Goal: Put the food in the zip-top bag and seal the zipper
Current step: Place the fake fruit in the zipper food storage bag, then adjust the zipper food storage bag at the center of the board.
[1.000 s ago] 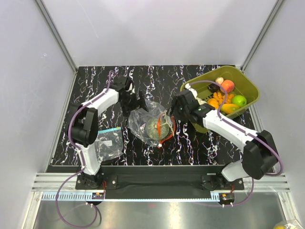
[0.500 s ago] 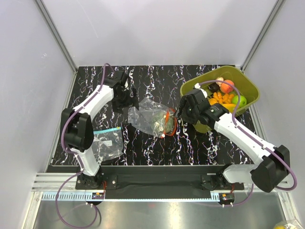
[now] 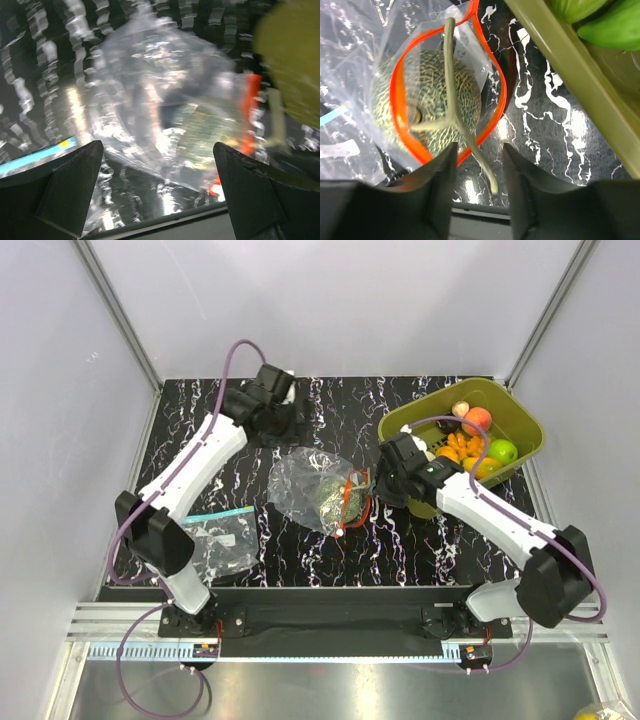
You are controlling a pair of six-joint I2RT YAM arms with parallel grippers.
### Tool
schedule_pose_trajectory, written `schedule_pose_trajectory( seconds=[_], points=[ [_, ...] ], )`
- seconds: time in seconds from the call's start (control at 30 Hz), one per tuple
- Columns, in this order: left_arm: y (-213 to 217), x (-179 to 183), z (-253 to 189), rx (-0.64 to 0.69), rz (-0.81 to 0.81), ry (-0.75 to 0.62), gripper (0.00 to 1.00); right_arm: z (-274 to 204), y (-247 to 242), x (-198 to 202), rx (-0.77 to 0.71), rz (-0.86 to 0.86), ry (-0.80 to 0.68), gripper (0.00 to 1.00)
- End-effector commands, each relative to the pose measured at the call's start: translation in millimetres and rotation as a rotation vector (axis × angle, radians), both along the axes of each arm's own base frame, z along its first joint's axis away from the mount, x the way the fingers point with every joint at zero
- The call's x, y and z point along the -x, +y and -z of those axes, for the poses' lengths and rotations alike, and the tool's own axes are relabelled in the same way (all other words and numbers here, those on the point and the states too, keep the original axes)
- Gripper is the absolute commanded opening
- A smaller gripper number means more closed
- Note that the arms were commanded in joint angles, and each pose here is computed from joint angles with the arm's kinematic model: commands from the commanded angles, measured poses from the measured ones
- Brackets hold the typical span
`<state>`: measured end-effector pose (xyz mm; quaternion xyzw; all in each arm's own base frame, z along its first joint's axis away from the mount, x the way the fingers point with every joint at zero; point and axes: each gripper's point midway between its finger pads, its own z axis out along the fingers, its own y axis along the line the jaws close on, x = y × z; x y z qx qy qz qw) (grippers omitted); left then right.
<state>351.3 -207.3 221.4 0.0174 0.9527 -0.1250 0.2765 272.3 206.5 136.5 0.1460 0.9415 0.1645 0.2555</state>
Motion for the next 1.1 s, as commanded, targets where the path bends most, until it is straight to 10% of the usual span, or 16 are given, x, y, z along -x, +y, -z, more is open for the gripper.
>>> schedule_pose_trajectory(
  seconds=[0.0, 0.2, 0.73, 1.07],
  points=[
    [-38.1, -3.2, -27.5, 0.058, 0.085, -0.066, 0.99, -8.6, 9.1, -19.6, -0.021, 0.008, -0.054, 0.45],
    [-82.7, -1.0, -16.3, 0.122, 0.181, -0.013, 0.99, 1.4, 21.0, -20.5, -0.067, -0.022, -0.045, 0.0],
    [-142.7, 7.5, 29.6, 0.117, 0.259, 0.07, 0.88, -8.4, 36.0, -23.5, -0.144, -0.081, -0.098, 0.0],
    [-142.5, 0.8, 60.1, 0.026, 0.215, 0.09, 0.55, -12.2, 39.1, -19.2, -0.165, -0.137, -0.132, 0.0]
  ],
)
